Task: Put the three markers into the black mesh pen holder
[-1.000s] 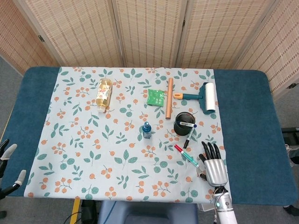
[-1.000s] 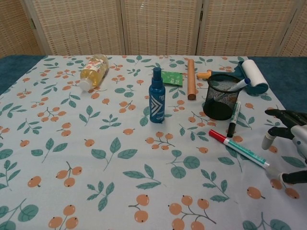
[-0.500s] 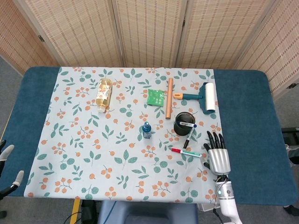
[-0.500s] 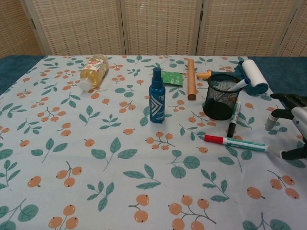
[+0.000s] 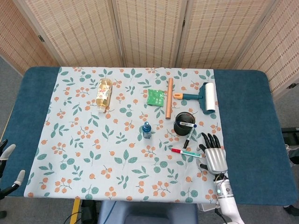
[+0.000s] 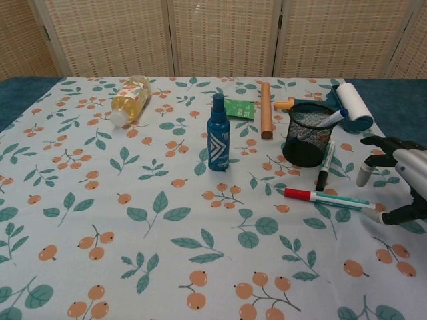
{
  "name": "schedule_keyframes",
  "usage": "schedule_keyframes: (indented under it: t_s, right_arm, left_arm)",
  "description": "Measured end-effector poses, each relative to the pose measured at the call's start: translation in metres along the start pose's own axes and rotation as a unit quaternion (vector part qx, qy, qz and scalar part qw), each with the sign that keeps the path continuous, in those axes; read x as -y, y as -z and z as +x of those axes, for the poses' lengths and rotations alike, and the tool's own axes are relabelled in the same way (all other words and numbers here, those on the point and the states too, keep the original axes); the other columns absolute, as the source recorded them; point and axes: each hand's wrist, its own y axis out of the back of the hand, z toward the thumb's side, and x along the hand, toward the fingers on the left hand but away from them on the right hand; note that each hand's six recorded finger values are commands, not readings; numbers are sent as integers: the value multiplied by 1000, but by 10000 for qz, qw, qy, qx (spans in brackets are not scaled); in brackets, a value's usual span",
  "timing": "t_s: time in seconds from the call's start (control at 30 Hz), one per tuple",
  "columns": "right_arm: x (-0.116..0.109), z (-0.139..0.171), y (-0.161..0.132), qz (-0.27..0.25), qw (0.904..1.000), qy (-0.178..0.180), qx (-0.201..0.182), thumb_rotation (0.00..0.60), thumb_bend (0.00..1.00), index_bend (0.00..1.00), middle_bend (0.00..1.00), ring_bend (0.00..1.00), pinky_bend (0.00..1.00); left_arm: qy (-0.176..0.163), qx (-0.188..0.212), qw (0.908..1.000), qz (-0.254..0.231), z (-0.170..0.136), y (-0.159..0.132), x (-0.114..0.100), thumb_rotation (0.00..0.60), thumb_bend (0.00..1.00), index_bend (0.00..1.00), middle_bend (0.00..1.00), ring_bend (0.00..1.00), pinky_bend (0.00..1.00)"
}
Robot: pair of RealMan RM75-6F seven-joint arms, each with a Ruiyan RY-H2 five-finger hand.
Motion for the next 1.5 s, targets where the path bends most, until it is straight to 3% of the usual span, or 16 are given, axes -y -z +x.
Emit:
schedule_keyframes:
  t_s: [0.63,1.5]
  right_arm:
    - [5,-29,-51,54,9999,-65,-150,600,255,503,81,0,0]
    - [17,-41,-56,538,9978,-374,-64,600,266,591,118,0,0]
  left_arm:
    - [-15,7,10000,-88,0,4,-4,600,423,0,20,9,271]
    - [-16,7,9999,-122,-2,5,-6,600,423,0,20,9,271]
